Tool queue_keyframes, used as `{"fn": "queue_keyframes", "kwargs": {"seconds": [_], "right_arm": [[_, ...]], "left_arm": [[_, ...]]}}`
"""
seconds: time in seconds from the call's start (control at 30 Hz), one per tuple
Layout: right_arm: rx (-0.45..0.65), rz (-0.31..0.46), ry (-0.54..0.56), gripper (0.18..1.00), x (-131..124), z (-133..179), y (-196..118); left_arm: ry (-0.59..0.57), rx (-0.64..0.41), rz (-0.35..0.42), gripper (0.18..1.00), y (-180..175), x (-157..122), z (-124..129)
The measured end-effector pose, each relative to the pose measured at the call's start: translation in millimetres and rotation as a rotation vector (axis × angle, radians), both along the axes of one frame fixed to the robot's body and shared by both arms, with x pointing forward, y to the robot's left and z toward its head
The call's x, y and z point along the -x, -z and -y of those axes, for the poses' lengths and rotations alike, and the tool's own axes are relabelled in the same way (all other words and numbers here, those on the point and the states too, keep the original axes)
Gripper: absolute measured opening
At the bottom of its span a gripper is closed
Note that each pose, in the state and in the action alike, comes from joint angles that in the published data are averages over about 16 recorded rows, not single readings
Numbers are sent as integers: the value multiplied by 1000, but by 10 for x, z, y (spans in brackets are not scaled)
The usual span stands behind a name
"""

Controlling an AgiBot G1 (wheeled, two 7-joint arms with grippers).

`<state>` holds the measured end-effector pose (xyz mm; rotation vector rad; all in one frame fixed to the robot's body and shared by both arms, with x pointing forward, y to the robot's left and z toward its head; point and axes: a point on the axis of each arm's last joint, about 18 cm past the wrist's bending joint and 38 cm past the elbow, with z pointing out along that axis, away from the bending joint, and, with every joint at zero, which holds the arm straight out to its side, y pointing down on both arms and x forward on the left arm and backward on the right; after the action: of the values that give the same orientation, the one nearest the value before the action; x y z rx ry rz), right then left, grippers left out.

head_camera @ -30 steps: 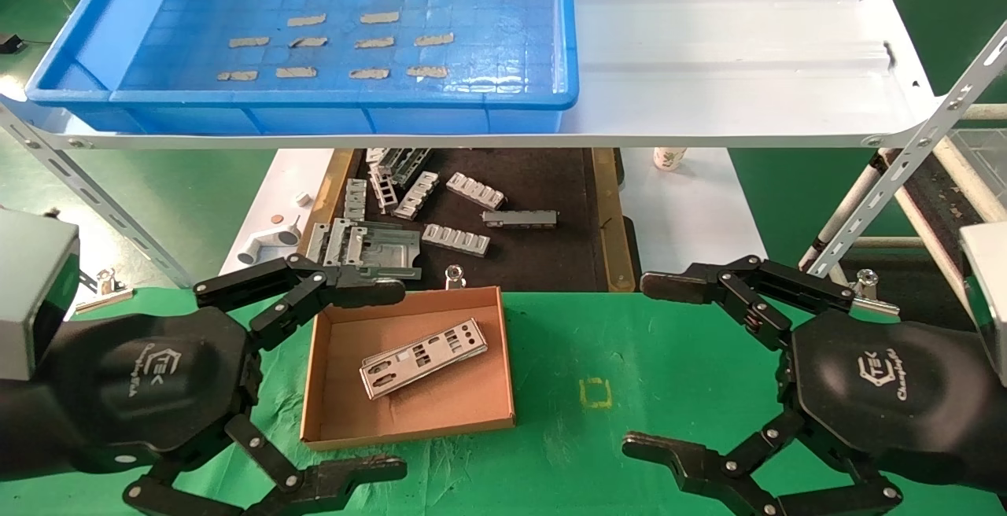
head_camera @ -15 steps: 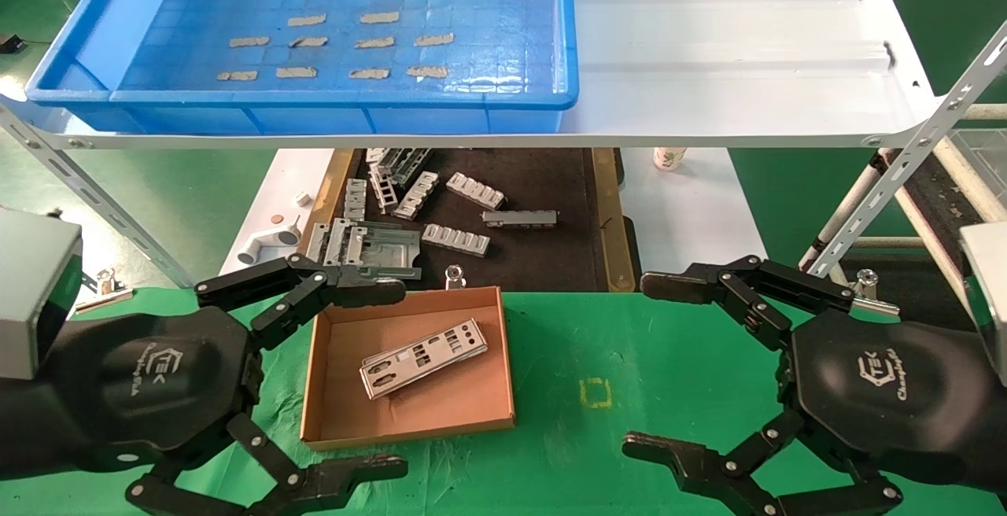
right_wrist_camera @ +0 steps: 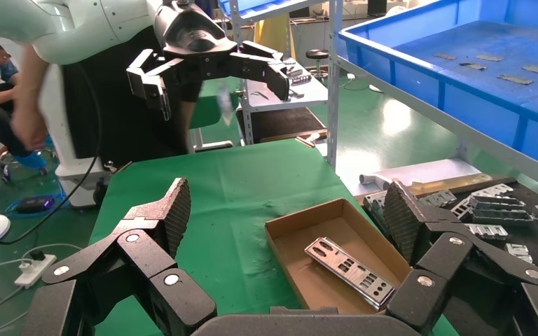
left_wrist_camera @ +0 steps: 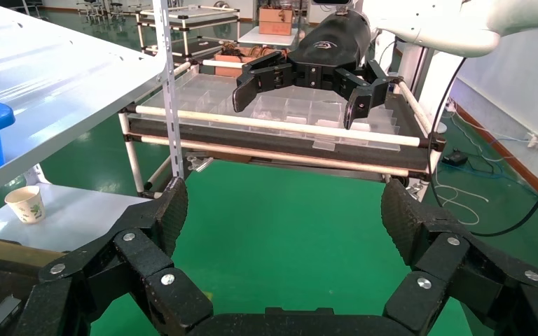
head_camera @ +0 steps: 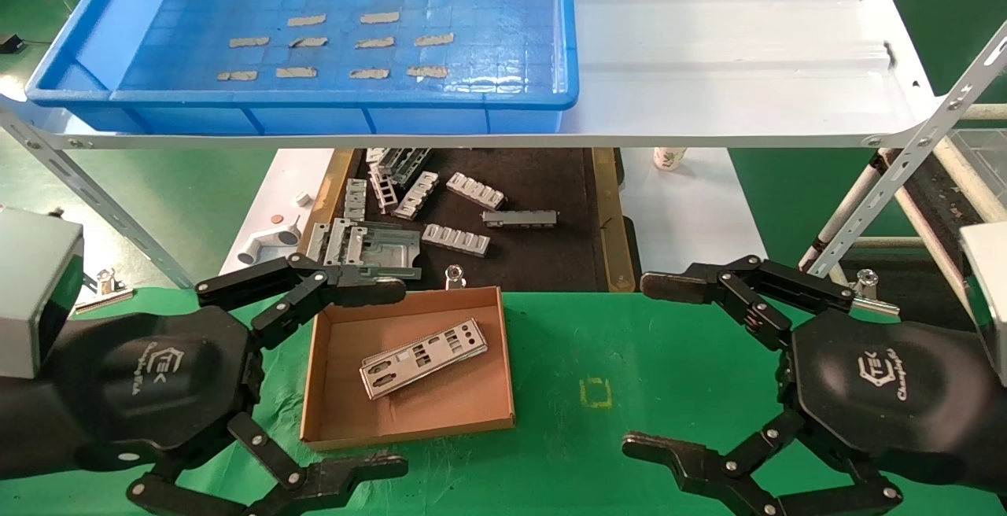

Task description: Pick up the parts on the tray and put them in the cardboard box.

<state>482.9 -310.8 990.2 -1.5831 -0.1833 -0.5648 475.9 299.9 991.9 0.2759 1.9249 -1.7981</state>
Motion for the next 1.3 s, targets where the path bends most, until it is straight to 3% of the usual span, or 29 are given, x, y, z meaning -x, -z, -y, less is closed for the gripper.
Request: {"fn": "queue_keyframes", "kwargs": {"seconds": [1.3], "right_arm": [[0, 0, 0, 1001, 0, 0, 0]], "left_arm": [[0, 0, 0, 1001, 0, -1, 0]]}}
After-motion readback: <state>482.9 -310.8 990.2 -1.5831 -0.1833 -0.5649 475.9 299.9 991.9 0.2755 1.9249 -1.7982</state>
